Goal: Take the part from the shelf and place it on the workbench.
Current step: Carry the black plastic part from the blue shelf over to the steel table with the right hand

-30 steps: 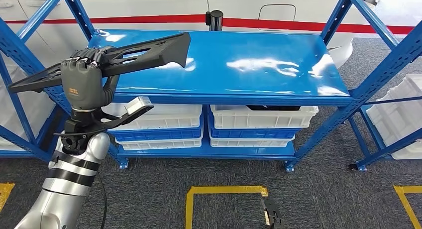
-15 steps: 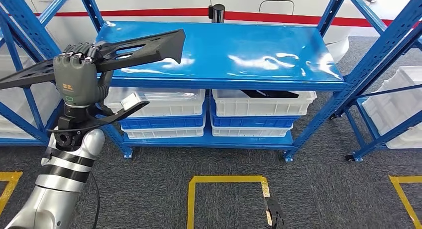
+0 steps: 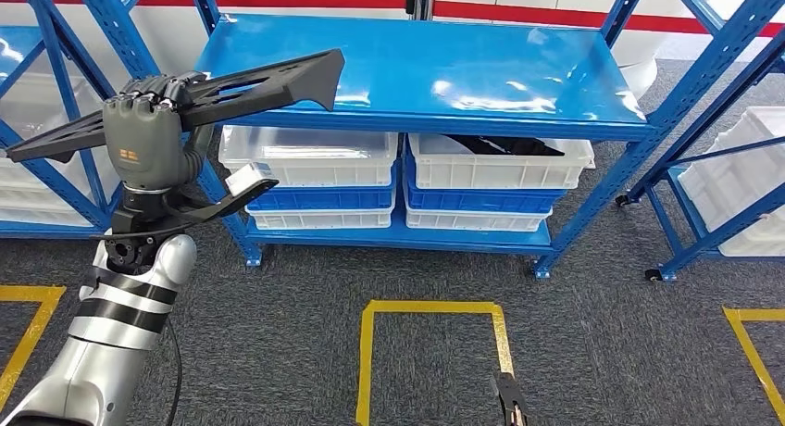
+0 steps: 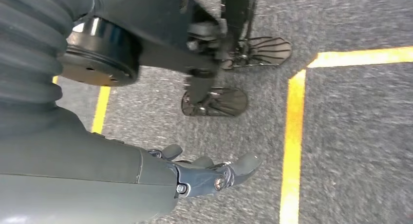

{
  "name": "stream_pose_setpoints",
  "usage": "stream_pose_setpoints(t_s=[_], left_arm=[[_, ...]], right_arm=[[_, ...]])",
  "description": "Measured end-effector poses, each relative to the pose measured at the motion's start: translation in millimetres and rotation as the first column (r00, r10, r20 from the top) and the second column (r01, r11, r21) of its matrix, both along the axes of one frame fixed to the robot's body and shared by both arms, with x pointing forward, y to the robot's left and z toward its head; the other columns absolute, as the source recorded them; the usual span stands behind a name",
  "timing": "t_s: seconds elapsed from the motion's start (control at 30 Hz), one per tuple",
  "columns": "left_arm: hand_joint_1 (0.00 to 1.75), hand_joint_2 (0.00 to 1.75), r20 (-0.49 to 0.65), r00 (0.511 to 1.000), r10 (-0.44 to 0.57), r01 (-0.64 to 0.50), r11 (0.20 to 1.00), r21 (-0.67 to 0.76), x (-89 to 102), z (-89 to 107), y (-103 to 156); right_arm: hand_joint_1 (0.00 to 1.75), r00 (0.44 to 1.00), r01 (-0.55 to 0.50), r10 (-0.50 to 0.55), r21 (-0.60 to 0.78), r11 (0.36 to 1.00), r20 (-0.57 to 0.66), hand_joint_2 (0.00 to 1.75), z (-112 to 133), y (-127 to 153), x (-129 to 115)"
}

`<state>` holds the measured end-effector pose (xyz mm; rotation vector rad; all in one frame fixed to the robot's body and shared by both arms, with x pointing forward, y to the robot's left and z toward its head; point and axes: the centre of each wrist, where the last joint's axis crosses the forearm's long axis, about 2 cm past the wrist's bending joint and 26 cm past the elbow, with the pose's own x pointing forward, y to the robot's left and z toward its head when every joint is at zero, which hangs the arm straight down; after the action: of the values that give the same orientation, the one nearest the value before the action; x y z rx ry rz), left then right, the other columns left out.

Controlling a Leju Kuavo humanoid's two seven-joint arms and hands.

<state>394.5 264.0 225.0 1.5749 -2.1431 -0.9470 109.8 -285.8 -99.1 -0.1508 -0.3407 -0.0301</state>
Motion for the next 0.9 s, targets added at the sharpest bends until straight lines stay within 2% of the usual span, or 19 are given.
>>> stream_pose_setpoints(t_s=[0.27, 0.9], left_arm=[[1.75, 1.75, 0.009, 1.0, 0.025, -0.025, 0.999, 0.025, 5.7, 6.7, 18], [1.75, 1.75, 0.001, 0.997, 0.079, -0.079, 0.995, 0.054, 3.9, 3.5, 39]], right_arm=[[0.0, 0.998, 0.057, -0.057, 0.023, 0.998, 0.019, 1.75, -1, 1, -5], [0.0, 0.997, 0.073, -0.075, 0.057, 0.996, 0.027, 1.75, -5, 11, -24]])
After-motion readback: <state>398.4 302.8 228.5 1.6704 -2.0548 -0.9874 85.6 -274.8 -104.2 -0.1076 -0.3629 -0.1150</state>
